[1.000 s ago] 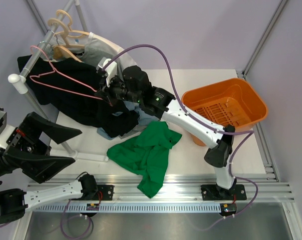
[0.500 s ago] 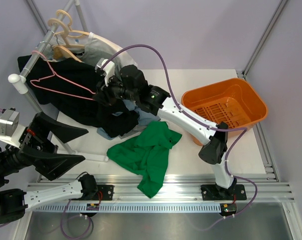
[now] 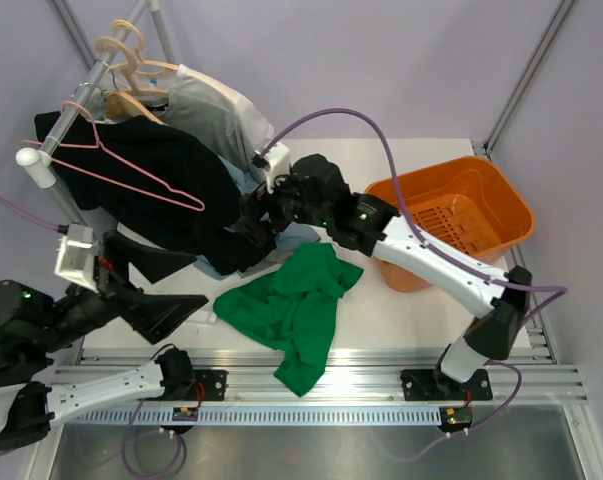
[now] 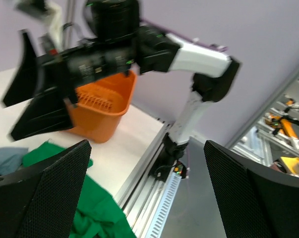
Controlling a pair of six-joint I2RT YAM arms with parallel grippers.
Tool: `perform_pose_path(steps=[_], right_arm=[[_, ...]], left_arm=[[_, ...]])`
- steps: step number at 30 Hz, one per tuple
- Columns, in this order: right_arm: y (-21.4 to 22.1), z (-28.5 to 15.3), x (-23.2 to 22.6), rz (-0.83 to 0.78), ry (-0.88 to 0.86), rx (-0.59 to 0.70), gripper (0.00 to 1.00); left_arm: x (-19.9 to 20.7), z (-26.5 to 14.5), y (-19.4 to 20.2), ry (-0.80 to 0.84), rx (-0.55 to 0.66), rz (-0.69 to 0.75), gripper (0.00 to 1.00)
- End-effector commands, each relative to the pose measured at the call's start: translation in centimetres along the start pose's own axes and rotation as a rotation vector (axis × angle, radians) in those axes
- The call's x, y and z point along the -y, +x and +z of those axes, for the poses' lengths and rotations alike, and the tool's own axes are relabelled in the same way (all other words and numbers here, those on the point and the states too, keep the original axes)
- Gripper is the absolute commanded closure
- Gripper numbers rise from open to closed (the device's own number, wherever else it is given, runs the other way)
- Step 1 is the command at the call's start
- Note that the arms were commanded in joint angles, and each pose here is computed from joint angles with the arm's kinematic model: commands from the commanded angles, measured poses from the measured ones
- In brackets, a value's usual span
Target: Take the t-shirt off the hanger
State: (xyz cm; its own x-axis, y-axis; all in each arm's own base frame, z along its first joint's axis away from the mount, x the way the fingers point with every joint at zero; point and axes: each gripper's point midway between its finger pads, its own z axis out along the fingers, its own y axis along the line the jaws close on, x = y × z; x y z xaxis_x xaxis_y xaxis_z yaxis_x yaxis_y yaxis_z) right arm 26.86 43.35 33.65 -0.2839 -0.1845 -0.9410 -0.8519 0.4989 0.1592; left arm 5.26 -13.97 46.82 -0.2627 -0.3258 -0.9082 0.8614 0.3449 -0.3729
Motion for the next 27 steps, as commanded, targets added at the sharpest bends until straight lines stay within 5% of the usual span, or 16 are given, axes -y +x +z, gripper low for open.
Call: perform_pose_path(steps=[1, 13, 27], right_arm=[[2.8, -2.3, 1.4, 0.099, 0.092, -0.051, 0.01], [20.8, -1.1, 6.3, 0.227, 0.359, -0.392, 0.01], [32.2, 0.8, 7.7, 0.244, 0.524, -0.629, 0.01]], left_arm=[[-2.1, 1.0, 0.5, -0.090, 0.037, 0.024, 0.01], [-7.5, 2.5, 8.4, -0.272, -0.041, -0.027, 0.01], [-8.4, 1.3, 10.7, -0.279, -0.034, -0.081, 0.01]])
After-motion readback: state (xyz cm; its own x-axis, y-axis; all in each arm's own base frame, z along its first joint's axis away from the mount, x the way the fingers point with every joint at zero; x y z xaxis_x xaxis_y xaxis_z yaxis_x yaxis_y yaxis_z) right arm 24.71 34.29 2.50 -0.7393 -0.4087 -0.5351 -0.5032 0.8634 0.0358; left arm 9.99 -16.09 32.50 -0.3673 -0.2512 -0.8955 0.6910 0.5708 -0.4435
